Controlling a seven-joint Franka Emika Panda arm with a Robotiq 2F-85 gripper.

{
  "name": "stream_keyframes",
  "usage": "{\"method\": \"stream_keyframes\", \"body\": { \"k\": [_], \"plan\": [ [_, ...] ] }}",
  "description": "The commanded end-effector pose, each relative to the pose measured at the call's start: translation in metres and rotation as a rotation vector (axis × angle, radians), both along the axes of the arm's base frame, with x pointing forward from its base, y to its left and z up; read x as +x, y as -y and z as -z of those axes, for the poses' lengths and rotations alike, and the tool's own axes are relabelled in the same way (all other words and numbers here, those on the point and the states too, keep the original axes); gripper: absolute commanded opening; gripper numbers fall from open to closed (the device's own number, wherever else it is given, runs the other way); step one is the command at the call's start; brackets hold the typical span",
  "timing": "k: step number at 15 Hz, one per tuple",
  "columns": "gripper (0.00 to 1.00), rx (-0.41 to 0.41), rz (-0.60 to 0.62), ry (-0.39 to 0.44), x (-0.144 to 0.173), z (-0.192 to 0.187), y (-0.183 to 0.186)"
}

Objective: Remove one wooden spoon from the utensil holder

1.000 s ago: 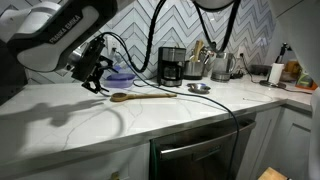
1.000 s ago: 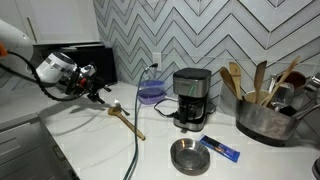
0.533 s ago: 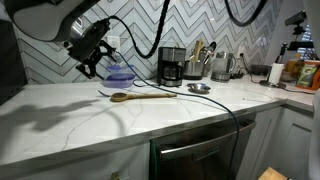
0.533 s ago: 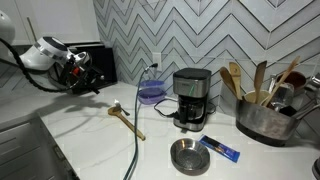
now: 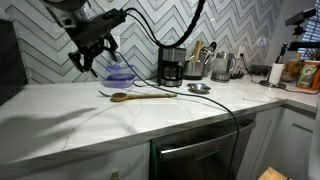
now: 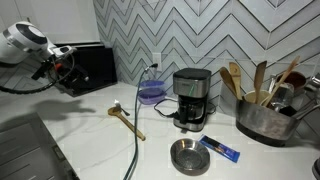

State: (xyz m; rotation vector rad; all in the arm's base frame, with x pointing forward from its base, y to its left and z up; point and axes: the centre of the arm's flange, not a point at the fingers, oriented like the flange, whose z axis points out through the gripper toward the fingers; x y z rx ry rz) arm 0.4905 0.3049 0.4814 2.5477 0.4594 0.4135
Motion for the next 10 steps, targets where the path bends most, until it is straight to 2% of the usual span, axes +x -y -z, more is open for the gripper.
{"method": "stream_keyframes", "body": {
  "k": [1, 4, 10],
  "plan": [
    [1.00, 0.023, 0.013, -0.012, -0.011, -0.002, 0.007],
    [1.00, 0.041, 0.038, -0.022, -0.035, -0.006, 0.024],
    [1.00, 0.042, 0.040, -0.023, -0.038, -0.006, 0.027]
  ]
}}
